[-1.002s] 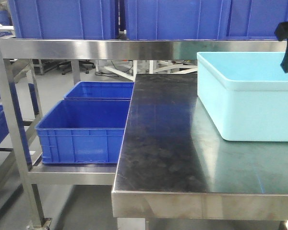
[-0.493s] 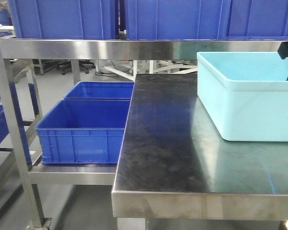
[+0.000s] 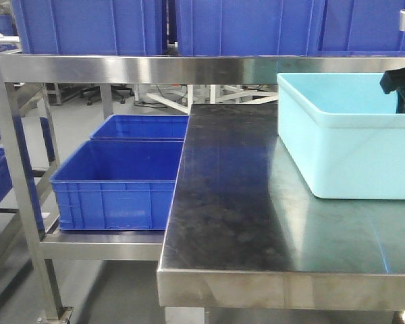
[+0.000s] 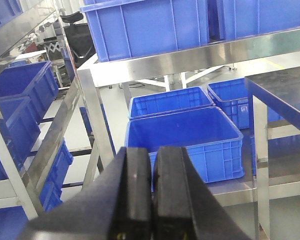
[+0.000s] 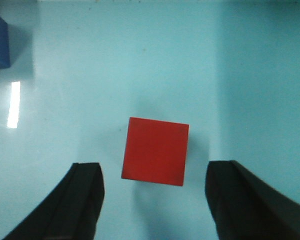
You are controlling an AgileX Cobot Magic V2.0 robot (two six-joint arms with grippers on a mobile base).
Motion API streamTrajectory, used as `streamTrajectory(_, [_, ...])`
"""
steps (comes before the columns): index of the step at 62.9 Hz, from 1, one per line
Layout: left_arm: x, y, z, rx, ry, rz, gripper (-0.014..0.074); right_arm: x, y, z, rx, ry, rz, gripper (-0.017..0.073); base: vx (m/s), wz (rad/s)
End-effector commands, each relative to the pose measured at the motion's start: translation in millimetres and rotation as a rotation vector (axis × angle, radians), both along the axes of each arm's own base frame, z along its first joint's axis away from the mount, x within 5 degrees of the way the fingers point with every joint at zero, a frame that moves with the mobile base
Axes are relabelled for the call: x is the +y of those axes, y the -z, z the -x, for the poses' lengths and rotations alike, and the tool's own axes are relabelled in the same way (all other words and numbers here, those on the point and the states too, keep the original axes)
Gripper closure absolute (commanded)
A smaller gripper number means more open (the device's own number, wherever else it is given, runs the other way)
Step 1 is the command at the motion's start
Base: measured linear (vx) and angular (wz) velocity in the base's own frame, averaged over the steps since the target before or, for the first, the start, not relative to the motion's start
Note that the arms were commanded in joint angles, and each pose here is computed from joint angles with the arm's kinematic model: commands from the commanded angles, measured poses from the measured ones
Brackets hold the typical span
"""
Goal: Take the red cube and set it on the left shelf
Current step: 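Lower the right gripper into the light-blue bin above the red cube, then close the right gripper on the red cube and lift it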
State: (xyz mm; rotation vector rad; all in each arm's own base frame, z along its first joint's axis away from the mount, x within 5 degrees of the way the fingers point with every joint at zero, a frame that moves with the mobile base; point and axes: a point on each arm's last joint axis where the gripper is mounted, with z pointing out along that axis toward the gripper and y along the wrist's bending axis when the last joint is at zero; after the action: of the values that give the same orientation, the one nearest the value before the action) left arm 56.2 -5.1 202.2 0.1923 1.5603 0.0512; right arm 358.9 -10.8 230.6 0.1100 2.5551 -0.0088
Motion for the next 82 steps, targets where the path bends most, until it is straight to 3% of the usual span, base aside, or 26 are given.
streamTrajectory(1, [0.0, 0, -1, -0.055, -0.001, 0.013, 0.0492, -2, -30, -7, -0.158, 0.006, -0.001, 0.0014, 0.00, 0.00])
streamTrajectory(82, [0.0, 0, -1, -0.055, -0.001, 0.013, 0.0492, -2, -11, -23, -0.062, 0.008, -0.003, 0.0015, 0.00, 0.00])
